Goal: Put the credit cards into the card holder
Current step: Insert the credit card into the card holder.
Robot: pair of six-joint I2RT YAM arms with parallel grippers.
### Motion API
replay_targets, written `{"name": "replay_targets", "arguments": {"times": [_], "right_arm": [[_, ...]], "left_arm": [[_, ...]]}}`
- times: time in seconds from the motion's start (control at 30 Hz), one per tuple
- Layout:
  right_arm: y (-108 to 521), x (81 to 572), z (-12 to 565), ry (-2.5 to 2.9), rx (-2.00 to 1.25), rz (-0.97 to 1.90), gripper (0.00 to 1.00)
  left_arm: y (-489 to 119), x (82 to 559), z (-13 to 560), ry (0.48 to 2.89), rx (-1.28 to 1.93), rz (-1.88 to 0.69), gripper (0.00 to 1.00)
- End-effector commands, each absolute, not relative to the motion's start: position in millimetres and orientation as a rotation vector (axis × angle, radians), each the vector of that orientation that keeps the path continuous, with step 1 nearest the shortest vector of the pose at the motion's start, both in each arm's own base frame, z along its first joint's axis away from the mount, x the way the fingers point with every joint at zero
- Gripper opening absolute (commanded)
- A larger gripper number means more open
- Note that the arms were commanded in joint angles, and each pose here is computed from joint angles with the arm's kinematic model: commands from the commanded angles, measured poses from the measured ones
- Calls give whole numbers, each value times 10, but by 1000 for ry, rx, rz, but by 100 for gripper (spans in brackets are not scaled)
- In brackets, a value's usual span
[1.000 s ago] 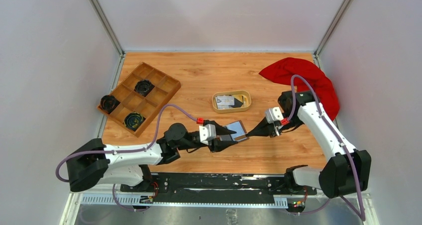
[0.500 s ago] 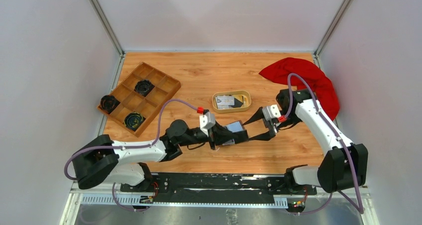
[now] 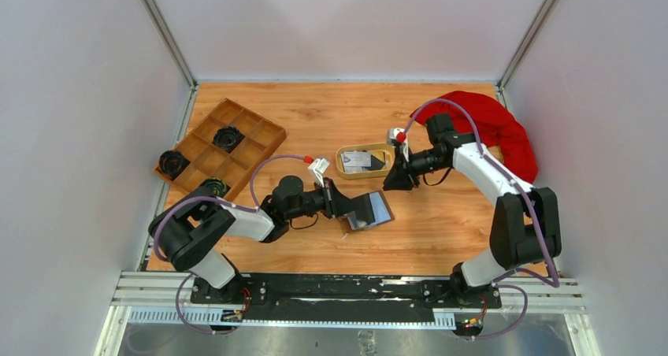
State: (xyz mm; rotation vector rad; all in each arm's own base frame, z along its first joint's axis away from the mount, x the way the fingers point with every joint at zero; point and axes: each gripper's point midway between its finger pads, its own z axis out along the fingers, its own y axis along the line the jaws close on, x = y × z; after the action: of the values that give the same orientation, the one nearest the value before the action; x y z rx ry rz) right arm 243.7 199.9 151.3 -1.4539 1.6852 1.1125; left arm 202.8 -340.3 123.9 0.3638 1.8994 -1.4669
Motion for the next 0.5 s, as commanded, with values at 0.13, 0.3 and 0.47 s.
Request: {"name": "replay_targets", "arguments": {"times": [0.13, 0.3, 0.47], "right_arm": [[2001, 2782, 1051, 2114, -1160, 1132, 8], [2002, 2788, 834, 2209, -1161, 1099, 4], [2069, 2733, 724, 2240, -1200, 1093, 3]], "left_arm": [[-3343, 2203, 852, 2102, 63, -1435, 0], [-3310, 2237, 710, 2159, 24, -1379, 0], [-3227, 2243, 616, 2196, -17, -1339, 0]]}}
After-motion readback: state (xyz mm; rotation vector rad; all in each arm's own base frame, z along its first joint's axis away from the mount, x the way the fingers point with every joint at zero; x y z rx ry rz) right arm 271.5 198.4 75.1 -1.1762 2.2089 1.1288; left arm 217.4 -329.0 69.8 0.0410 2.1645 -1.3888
